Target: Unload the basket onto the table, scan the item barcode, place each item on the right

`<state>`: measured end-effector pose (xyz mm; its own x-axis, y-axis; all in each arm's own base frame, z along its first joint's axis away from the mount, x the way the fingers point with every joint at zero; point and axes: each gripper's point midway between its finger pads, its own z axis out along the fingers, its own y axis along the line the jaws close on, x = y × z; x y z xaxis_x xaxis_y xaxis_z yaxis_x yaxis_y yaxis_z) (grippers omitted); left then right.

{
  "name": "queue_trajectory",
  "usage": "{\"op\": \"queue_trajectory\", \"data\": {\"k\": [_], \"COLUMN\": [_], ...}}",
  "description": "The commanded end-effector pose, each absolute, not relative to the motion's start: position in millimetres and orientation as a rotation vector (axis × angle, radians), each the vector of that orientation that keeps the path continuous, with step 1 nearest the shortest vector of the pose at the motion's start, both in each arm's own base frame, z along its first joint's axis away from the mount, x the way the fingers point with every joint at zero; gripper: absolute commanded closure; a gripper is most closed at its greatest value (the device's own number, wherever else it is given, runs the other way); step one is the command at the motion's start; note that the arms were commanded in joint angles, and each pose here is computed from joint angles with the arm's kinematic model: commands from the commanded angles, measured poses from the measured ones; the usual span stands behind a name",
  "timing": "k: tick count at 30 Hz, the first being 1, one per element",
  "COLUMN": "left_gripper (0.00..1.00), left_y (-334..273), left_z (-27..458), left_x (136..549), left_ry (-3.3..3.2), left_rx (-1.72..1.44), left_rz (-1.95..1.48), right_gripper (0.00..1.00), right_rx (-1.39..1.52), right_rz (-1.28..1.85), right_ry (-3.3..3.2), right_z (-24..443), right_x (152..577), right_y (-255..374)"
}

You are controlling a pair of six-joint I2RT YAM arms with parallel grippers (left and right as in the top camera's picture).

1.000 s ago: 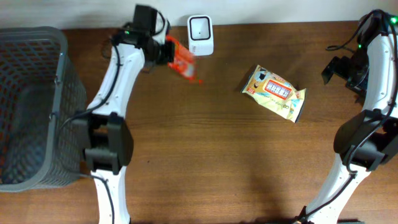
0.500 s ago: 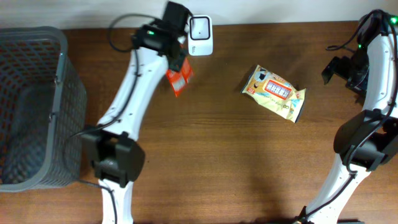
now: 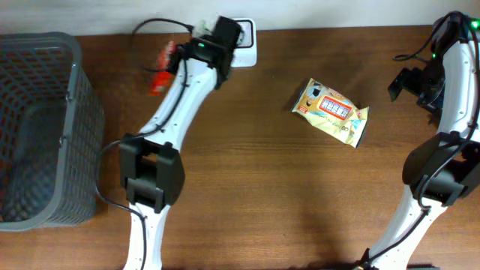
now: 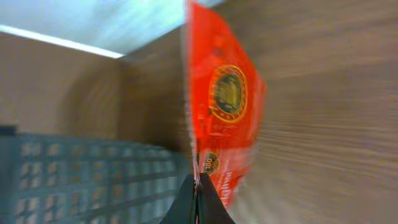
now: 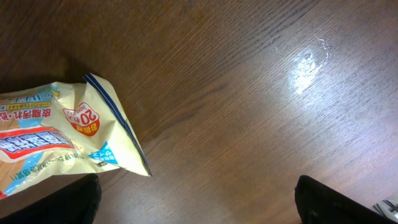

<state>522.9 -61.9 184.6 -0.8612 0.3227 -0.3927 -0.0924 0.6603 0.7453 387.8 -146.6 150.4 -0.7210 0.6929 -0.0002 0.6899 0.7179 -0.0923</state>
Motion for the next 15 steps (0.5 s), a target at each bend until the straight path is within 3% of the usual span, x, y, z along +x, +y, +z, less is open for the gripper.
{"op": "queue_trajectory", "data": {"k": [1,10,13,15], "left_gripper": [1.0,1.0,0.81,0.89], "left_y": [-55,-176,-218,-240], "left_z": [184,75,71,71], "left_x": [527,462,442,431], "left_ry": [2.392,2.902,2.94,2.941], "left_rx": [0.136,0.327,0.423,0.482], "left_rz": [1.059,0.315,0.145,0.091], "right_gripper": [0.02,0.02,0.02,0.02], "right_rx": [-1.175,-1.175,-1.175,-1.175], "right_rz": [0.129,0.129,0.129,0.129], "right_ry": [-2.92,-2.92,-2.92,-2.92], "right_z": [164,164,164,164], "right_x": [390,390,390,390], "right_y": [-147,-147,-147,-147]}}
